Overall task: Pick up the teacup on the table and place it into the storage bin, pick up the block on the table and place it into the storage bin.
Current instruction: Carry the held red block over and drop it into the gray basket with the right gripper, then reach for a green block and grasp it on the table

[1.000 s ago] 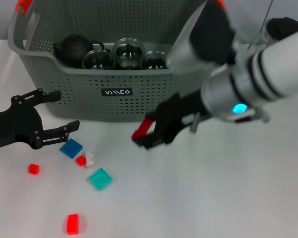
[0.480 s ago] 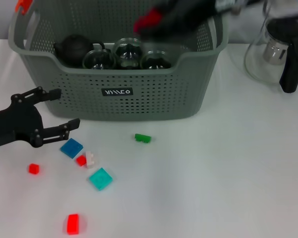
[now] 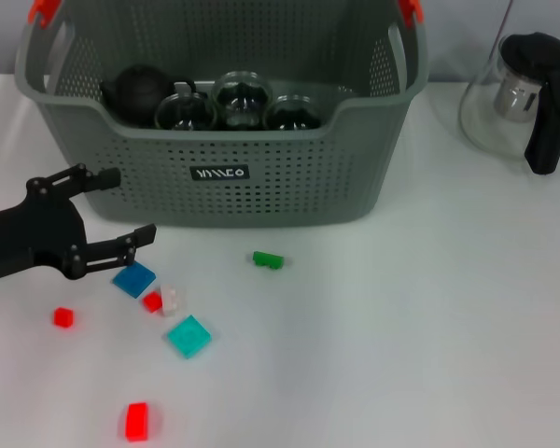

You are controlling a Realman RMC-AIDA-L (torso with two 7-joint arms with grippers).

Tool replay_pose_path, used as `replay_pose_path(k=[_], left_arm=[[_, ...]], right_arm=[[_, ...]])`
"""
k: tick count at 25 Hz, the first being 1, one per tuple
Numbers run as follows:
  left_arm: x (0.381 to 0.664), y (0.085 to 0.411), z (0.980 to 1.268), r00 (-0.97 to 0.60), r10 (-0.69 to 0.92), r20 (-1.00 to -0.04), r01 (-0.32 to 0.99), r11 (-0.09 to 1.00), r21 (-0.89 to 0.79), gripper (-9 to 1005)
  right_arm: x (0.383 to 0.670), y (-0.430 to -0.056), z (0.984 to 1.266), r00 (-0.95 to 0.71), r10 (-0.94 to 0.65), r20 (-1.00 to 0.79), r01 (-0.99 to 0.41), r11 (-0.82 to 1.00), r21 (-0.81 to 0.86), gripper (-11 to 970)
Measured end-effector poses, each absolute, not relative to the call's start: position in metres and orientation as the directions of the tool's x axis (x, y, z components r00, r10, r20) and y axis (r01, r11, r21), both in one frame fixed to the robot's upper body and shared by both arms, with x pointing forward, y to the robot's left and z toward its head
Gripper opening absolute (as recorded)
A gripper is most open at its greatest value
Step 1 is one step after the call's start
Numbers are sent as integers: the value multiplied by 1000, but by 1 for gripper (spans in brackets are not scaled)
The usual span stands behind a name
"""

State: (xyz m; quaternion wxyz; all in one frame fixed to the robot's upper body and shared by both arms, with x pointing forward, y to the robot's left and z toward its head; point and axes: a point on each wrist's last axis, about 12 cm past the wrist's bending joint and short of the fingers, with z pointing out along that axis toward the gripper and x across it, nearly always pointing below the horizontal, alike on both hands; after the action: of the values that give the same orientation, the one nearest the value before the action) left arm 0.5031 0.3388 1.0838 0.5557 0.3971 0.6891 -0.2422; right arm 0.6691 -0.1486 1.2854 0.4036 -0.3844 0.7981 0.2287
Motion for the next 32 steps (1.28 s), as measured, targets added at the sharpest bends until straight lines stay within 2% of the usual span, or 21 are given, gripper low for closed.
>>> replay_pose_path(k=[4, 14, 17, 21, 26, 32], left_arm=[[503, 338, 1084, -64, 275, -959, 819, 563, 106, 846], [503, 337, 1086, -55, 273, -960, 829, 549, 108, 846], [501, 336, 1087, -46, 263, -964, 841, 531, 104, 846], [497, 334, 1090, -34, 252, -967, 860, 500, 100, 846], [494, 334, 1090, -34, 247, -968, 868, 487, 94, 846], [493, 333, 1089, -35, 244, -969, 869, 486, 91, 846]], right_arm=[[671, -149, 1282, -364, -444, -819, -791, 612, 19, 667], [662, -157, 1286, -336, -437, -834, -793, 609, 0, 897], [647, -160, 1288, -315, -456, -832, -838, 546, 18, 956], [616, -168, 1286, -263, -519, -813, -913, 405, 37, 949], [583, -180, 1262, -231, -645, -729, -967, 237, 97, 943], [572, -168, 1223, -228, -696, -681, -974, 175, 147, 940]])
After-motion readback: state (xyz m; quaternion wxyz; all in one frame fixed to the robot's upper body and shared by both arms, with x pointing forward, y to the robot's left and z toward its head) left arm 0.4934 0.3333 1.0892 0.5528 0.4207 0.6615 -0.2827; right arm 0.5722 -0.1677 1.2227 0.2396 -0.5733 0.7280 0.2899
